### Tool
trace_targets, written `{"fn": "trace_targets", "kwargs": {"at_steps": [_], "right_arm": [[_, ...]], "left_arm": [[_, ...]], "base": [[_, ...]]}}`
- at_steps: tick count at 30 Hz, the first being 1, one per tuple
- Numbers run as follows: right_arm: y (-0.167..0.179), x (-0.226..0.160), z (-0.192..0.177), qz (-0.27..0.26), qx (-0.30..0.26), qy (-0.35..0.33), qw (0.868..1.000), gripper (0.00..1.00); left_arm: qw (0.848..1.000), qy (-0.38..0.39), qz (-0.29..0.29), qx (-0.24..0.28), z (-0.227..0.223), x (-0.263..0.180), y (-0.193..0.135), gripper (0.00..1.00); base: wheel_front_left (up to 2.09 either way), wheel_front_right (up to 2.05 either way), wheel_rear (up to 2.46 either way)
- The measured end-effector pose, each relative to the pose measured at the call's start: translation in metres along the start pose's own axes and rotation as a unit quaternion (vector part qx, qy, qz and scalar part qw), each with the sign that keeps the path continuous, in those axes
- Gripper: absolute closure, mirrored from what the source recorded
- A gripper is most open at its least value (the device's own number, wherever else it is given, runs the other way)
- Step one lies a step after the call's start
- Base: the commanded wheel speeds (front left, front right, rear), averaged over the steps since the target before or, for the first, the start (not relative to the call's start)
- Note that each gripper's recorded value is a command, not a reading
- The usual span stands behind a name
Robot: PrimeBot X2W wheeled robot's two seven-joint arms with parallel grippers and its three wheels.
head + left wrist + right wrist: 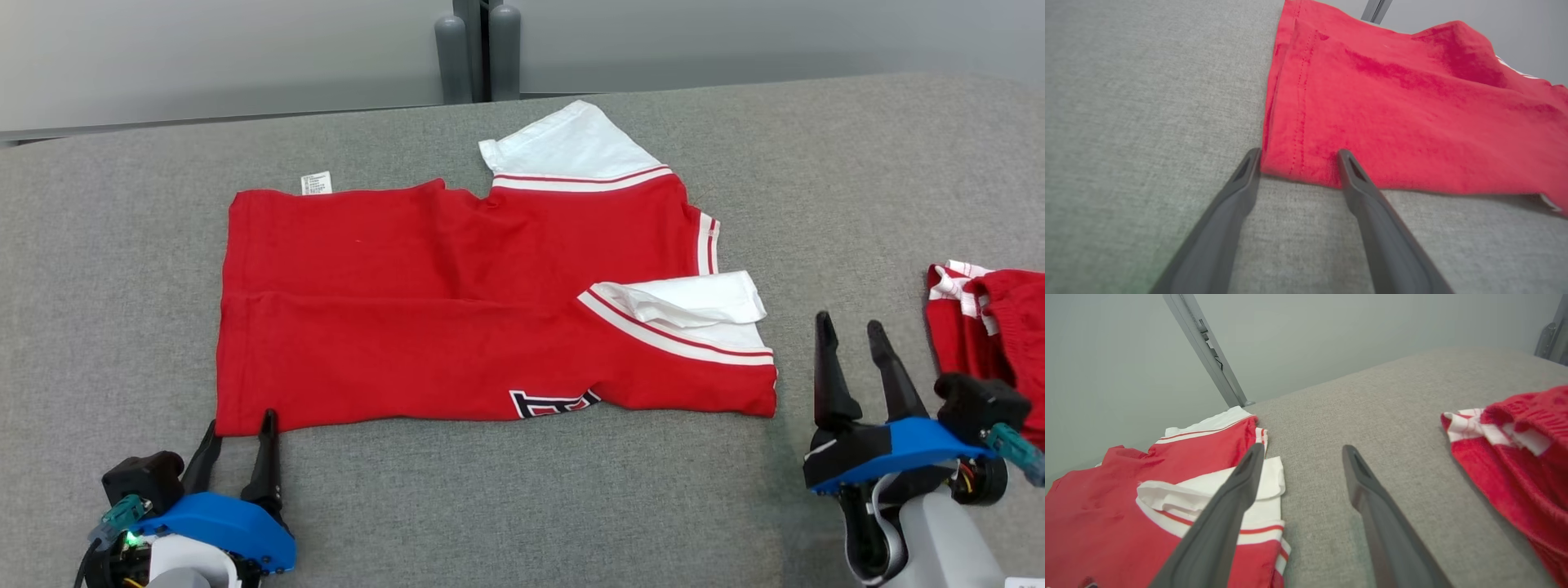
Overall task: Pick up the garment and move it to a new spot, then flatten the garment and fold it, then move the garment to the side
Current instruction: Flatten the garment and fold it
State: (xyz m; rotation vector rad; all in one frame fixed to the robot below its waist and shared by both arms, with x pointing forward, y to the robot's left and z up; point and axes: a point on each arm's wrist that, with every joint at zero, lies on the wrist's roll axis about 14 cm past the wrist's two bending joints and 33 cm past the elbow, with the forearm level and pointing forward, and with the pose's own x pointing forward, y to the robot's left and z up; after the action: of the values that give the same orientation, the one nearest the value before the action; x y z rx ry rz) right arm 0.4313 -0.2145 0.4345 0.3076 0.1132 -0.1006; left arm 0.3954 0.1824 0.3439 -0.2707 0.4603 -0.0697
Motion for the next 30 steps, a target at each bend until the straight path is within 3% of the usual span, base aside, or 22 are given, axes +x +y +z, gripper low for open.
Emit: {"fn": "trace_targets", "kwargs": {"at_steps": [3,14,15,16,17,22,30], "right_arm": [[-0.003,-0.012,-0.017,-0.003,-0.003,0.026,1.0,0.0],[0.017,-0.025,-0.071,0.036,-0.039,0.113,0.992,0.0],[0.021,-0.023,-0.073,0.043,-0.042,0.117,0.991,0.14],[0.025,-0.022,-0.076,0.051,-0.048,0.122,0.99,0.61],[0.029,-0.021,-0.08,0.058,-0.052,0.13,0.988,1.0],[0.033,-0.018,-0.086,0.063,-0.051,0.143,0.986,1.0],[0.035,-0.022,-0.056,0.059,-0.048,0.1,0.992,1.0]], "left_arm": [[1.0,0.012,-0.007,0.008,-0.005,0.002,-0.003,1.0],[1.0,0.023,-0.013,0.0,-0.01,0.004,-0.006,1.0],[1.0,0.023,-0.013,0.0,-0.01,0.004,-0.004,1.0],[1.0,0.023,-0.011,0.001,-0.009,0.004,-0.003,1.0],[1.0,0.022,-0.01,-0.001,-0.009,0.004,-0.002,1.0],[1.0,0.014,-0.004,-0.01,-0.004,0.001,0.001,1.0],[0.999,-0.016,0.022,-0.035,0.002,-0.03,0.008,1.0]], "base": [[0.0,0.0,0.0],[0.0,0.0,0.0],[0.0,0.0,0.0],[0.0,0.0,0.0],[0.0,0.0,0.0],[0.0,0.0,0.0],[0.0,0.0,0.0]]}}
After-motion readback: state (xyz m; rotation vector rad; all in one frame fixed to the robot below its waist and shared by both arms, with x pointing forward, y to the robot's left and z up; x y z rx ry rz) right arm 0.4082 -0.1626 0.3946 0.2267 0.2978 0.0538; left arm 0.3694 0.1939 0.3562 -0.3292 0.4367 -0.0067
